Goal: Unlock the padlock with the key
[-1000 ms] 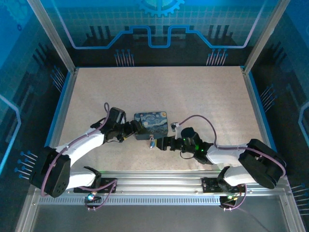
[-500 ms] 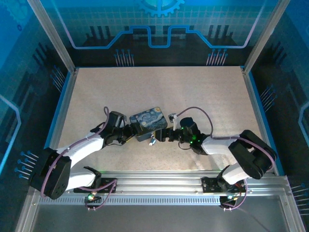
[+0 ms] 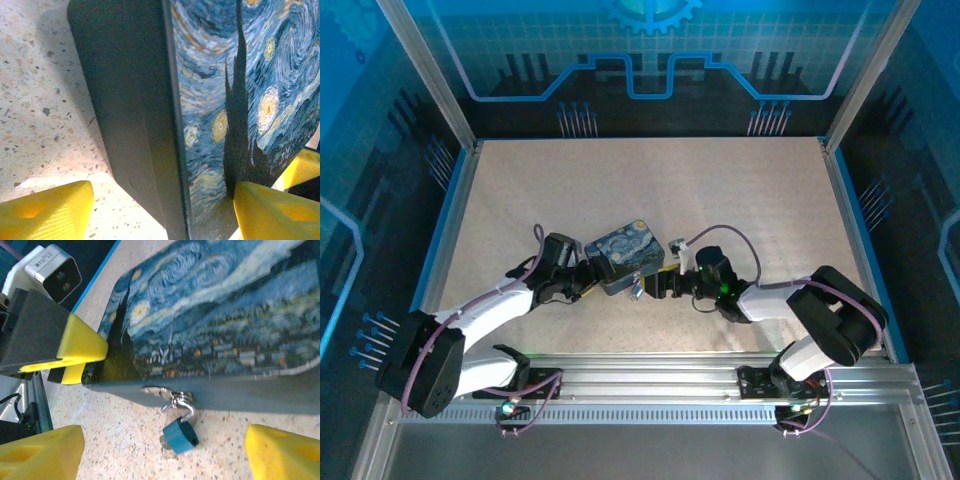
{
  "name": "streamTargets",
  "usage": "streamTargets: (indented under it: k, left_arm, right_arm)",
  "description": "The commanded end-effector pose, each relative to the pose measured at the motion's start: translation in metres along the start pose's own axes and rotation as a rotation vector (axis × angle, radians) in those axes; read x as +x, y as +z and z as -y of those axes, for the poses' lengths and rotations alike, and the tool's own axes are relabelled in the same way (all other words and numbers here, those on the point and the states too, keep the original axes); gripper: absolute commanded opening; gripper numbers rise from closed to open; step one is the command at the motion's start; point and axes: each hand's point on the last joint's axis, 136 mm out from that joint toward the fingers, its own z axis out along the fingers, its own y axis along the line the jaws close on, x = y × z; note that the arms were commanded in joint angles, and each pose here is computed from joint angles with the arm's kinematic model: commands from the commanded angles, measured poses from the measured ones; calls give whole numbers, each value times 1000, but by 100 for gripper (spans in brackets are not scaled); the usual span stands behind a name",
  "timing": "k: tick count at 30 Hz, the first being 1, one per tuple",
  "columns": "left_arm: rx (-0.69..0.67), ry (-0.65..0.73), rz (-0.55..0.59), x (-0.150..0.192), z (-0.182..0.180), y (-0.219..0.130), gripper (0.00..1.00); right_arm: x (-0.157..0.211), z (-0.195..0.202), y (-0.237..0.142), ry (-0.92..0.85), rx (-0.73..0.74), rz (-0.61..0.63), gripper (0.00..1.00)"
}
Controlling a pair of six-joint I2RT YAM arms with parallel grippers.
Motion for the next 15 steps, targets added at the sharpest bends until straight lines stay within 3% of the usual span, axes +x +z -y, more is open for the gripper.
streamTargets:
  k: [1,15]
  left_arm:
    - [-79,-20,-52,16,-22,1,75]
    - [-81,-22,-48,18,-24,-2,75]
  right_arm:
    - [3,-9,-2,-1,-62,6,81]
    - [15,-8,32,74,-140,-24,62]
